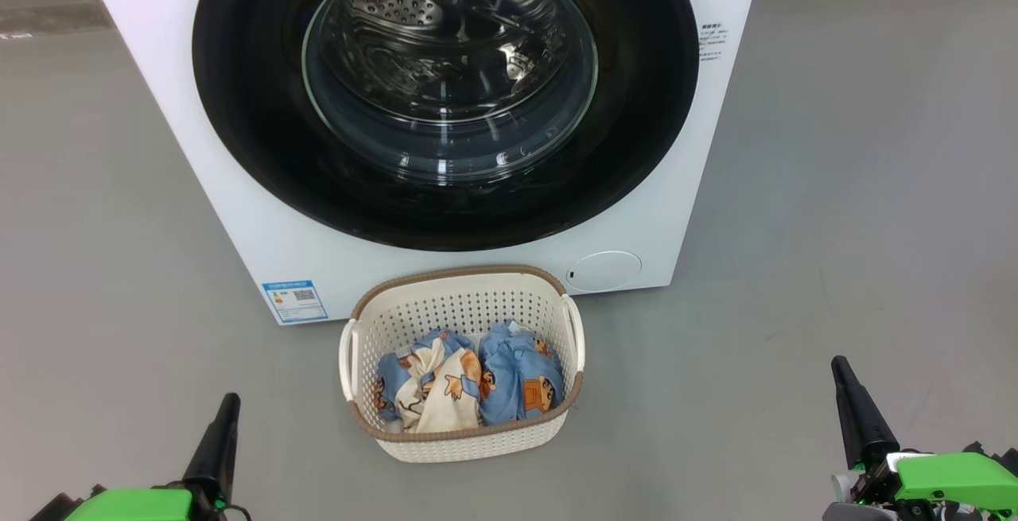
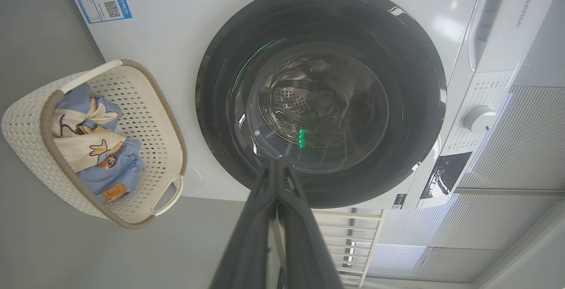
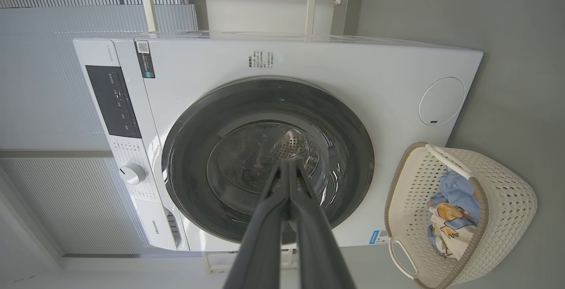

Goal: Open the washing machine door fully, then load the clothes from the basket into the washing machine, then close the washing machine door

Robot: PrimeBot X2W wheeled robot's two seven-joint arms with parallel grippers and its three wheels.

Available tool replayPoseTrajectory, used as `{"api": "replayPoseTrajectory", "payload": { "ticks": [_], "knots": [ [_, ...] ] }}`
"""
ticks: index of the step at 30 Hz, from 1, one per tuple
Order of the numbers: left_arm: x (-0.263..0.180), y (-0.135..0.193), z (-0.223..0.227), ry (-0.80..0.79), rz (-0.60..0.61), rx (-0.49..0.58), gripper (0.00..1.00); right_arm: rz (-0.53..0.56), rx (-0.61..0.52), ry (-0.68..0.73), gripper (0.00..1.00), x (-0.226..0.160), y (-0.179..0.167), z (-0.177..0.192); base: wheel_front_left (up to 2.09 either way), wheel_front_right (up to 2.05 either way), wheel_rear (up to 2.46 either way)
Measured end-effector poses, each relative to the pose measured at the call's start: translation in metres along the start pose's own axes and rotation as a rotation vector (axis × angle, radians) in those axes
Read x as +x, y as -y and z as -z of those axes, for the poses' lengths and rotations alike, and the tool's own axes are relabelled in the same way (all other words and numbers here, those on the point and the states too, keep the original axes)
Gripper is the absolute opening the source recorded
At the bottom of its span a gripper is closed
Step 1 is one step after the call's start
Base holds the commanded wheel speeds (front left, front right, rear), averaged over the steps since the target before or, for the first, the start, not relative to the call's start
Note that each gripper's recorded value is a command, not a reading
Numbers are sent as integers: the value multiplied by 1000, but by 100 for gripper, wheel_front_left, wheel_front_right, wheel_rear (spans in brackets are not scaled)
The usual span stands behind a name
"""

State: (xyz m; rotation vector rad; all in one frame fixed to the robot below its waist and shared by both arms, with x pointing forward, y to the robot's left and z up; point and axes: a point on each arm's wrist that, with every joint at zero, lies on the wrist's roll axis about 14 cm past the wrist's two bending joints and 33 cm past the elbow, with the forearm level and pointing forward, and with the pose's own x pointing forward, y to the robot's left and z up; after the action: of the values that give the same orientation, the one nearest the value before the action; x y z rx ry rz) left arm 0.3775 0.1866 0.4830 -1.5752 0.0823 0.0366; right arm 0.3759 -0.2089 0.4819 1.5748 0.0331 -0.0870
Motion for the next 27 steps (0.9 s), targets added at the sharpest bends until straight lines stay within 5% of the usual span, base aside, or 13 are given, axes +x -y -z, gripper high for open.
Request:
{"api": "replayPoseTrajectory", "payload": {
  "ticks": [27],
  "knots": [
    [0, 0, 0, 0, 0, 0, 0, 0, 0, 0, 0, 0, 0, 0, 0, 0, 0]
  ]
}}
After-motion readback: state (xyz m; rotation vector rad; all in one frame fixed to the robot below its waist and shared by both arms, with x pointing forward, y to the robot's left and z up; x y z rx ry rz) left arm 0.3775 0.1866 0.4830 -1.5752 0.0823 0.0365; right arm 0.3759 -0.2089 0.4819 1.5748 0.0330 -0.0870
